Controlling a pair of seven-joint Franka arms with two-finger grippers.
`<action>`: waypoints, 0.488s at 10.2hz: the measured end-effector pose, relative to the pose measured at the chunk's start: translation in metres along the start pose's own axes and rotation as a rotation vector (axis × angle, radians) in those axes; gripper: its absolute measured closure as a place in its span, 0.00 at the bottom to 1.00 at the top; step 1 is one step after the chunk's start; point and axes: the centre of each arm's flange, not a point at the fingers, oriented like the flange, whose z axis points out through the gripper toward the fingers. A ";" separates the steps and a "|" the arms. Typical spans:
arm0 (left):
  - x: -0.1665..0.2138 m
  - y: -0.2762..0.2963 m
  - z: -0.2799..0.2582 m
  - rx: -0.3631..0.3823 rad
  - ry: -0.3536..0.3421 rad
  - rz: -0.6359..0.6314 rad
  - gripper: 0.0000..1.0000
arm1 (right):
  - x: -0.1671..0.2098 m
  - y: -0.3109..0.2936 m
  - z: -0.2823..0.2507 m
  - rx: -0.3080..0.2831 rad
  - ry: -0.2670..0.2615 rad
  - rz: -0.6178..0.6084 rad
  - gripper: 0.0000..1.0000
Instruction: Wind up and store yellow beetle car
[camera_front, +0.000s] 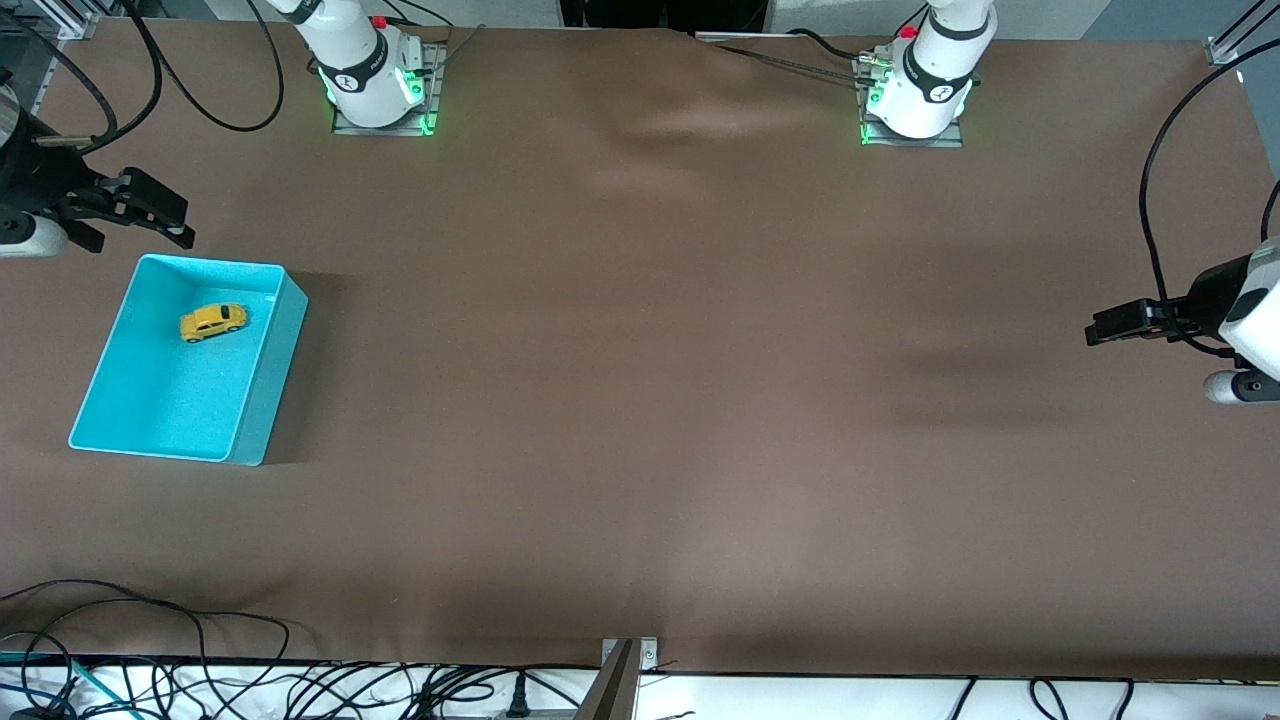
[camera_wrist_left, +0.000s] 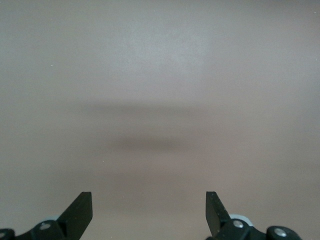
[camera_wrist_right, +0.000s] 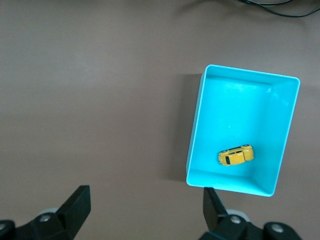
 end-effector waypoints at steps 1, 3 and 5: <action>0.001 0.000 0.001 -0.001 -0.002 0.000 0.00 | 0.000 0.000 0.001 -0.011 -0.001 0.001 0.00; 0.002 -0.003 0.003 -0.003 -0.005 -0.004 0.00 | 0.002 0.003 0.004 -0.035 -0.008 0.001 0.00; 0.002 -0.007 0.003 -0.004 -0.005 -0.009 0.00 | 0.002 0.004 0.005 -0.040 -0.013 0.003 0.00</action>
